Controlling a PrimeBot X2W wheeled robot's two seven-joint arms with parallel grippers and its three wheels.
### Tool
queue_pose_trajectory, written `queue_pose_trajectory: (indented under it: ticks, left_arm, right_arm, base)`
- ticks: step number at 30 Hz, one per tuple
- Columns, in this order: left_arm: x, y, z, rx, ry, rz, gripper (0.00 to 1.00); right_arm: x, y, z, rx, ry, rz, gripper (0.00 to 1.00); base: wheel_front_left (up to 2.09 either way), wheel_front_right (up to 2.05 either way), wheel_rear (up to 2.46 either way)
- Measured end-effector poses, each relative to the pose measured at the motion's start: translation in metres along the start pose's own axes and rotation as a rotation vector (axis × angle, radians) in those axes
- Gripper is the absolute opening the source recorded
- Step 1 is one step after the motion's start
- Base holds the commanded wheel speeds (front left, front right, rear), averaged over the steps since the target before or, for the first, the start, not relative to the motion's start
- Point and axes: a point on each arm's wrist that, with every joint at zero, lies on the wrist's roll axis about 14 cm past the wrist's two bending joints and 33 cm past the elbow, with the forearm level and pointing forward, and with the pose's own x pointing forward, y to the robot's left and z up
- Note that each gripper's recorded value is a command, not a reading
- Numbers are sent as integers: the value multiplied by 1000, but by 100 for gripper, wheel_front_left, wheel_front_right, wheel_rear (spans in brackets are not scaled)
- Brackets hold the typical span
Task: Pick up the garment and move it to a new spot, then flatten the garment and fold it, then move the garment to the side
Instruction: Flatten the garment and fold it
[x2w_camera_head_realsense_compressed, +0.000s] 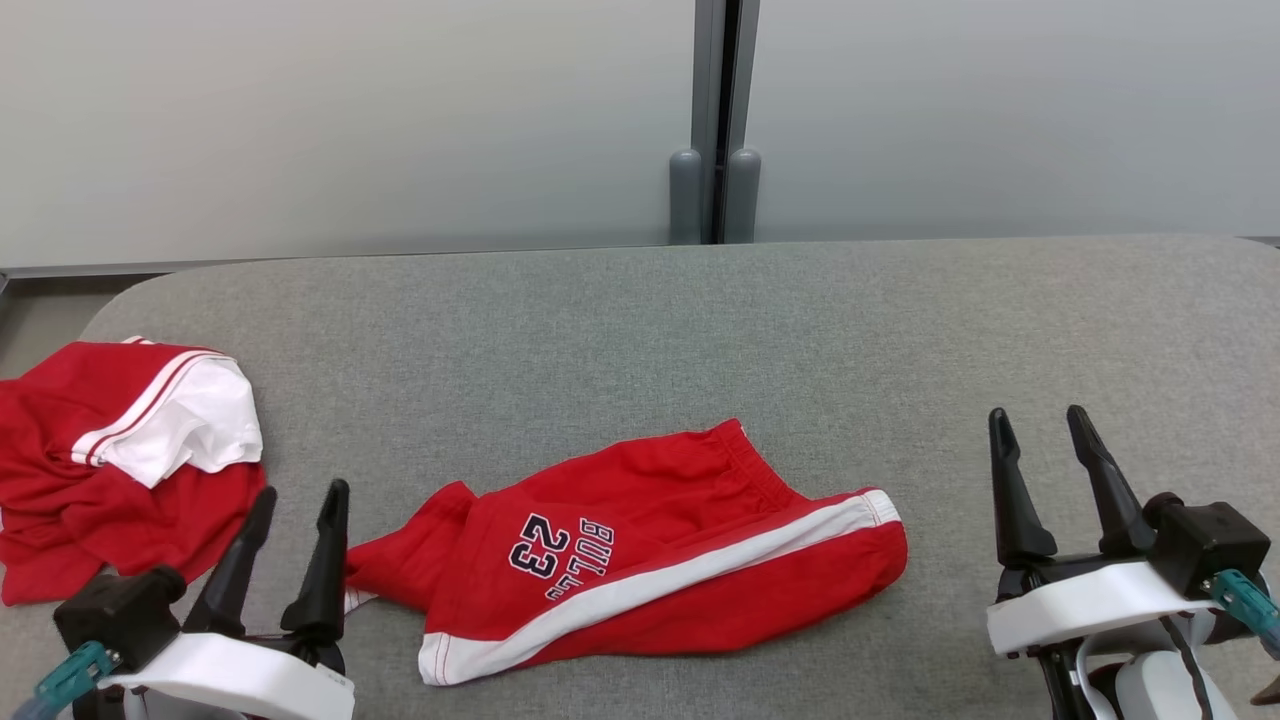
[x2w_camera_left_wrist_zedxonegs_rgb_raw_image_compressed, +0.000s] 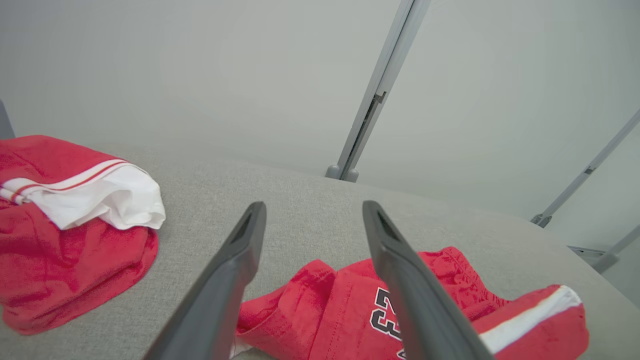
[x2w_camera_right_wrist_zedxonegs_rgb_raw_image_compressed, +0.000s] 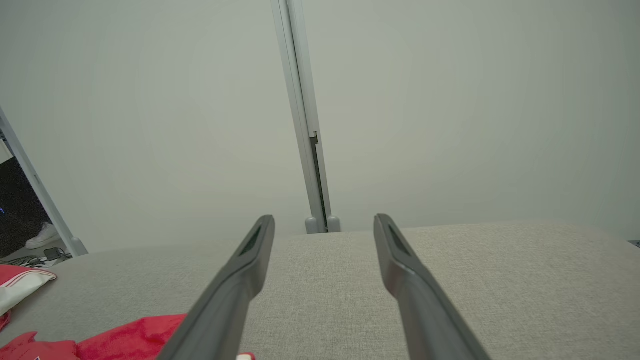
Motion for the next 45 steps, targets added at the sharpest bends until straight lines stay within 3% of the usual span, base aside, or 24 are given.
queue_pose_trajectory:
  ticks: [7,14,20,34,37,40,45]
  left_arm:
    - [-4,1,37,50,-233,77,100]
    - [-10,1,43,166,-293,122,100]
    - [-16,0,22,190,-254,130,100]
    - [-17,-3,19,205,-260,120,100]
    - [-18,1,5,197,-217,127,100]
    - [-20,5,-29,127,-74,123,100]
    - [-23,8,-60,105,142,114,100]
  right_arm:
    - [-7,11,-4,75,13,24,100]
    - [-10,12,-8,86,28,41,100]
    - [-11,14,3,65,-2,58,100]
    - [-14,10,14,43,-33,44,100]
    - [-17,11,3,47,2,50,100]
    - [-22,24,-26,89,134,94,100]
    - [-28,41,-59,124,332,168,100]
  base:
    - [0,0,0]
    - [0,0,0]
    - [0,0,0]
    - [0,0,0]
    - [0,0,0]
    - [0,0,0]
    - [0,0,0]
